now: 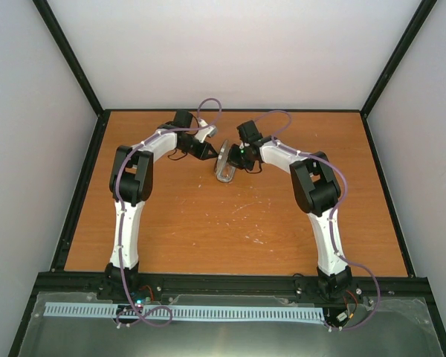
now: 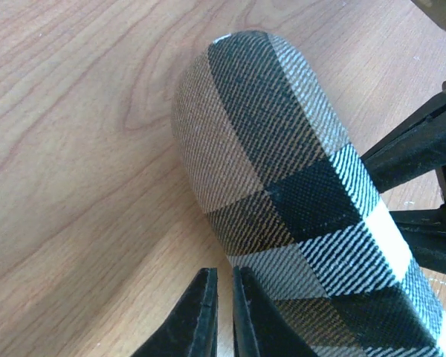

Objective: Organize the sunglasses
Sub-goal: Adjust the sunglasses in the sunglasses case.

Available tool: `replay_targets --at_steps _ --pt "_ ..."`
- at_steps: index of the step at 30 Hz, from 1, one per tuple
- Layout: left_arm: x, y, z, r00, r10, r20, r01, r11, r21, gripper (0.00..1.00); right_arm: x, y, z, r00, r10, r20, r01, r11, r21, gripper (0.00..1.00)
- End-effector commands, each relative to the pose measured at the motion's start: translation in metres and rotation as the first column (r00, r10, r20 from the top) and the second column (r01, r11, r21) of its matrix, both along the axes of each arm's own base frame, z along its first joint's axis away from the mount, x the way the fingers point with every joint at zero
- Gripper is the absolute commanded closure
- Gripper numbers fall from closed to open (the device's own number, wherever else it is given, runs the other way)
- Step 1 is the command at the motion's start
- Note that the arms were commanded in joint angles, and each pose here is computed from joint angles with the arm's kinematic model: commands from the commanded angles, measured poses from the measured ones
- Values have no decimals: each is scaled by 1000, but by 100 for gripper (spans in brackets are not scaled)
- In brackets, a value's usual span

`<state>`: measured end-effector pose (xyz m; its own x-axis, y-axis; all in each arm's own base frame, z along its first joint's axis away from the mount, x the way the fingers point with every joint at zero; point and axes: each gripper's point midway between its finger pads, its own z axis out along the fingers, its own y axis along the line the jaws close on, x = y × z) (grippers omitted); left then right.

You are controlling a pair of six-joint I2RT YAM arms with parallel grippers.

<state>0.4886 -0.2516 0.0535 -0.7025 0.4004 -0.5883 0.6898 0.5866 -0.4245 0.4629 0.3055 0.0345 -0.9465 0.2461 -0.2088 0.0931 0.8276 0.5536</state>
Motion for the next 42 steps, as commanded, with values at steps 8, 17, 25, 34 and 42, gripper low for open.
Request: replay_targets --at_steps 8,17,25,34,42 --pt "8 -9 31 998 -8 69 10 999 -31 89 0 -22 54 996 -33 82 33 999 2 96" --pt "6 -12 32 997 -14 72 16 1000 -25 90 3 -63 47 992 -102 77 104 994 -29 97" --pt "6 -12 34 997 -11 77 13 1000 -20 90 -3 -55 3 995 -95 -11 95 995 -38 97" --pt "6 -10 30 997 -11 78 12 1000 -3 90 27 -51 47 985 -90 149 97 995 -37 97" --pt "5 -10 26 998 -11 68 11 1000 0 90 64 -48 71 965 -87 248 94 995 -16 97"
